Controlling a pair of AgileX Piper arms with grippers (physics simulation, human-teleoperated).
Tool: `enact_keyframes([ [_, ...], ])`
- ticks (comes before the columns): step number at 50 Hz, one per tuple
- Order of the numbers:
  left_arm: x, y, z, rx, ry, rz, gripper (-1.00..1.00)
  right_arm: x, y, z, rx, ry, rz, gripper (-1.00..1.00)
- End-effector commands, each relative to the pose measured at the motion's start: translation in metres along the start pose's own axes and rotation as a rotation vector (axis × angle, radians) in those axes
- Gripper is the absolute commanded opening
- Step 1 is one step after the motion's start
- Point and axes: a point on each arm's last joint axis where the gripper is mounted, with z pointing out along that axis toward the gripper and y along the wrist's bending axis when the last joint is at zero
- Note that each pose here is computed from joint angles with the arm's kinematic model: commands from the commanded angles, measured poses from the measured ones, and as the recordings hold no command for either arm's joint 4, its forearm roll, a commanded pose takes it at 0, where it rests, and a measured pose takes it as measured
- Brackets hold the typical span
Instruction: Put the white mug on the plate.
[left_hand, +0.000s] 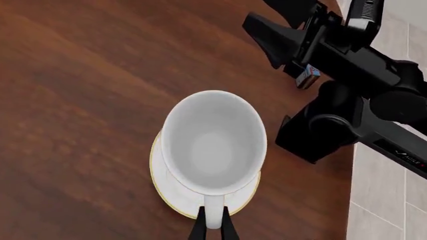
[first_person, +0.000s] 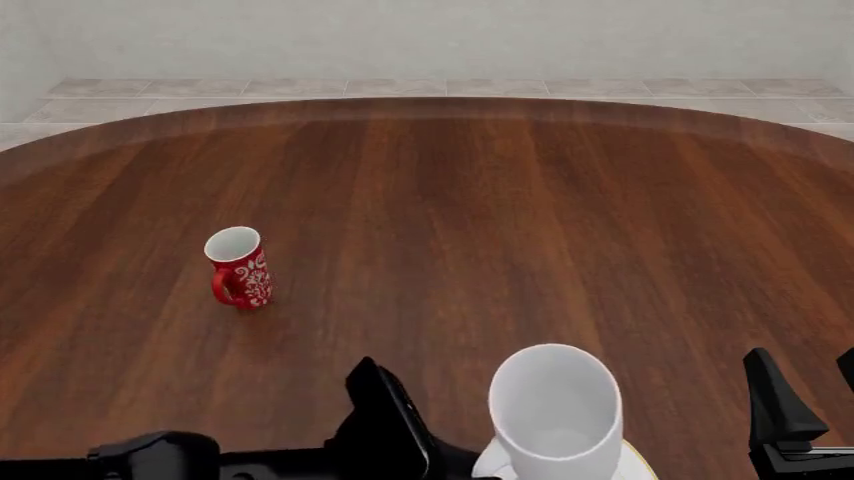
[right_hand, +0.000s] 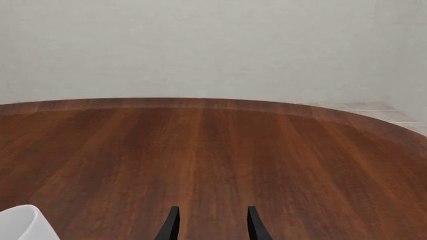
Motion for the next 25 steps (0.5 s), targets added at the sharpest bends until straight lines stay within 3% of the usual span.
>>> enact_keyframes([
  [1,0.003,0.001,0.009,-0.004,0.017,0.031,-1.00,0.000,0.000,0.000,0.002,0.000,0.001,1.00],
  [25,0.016,0.001,0.029,-0.006,0.061,0.063,-1.00,0.000,0.000,0.000,0.001,-0.001,0.001,1.00],
])
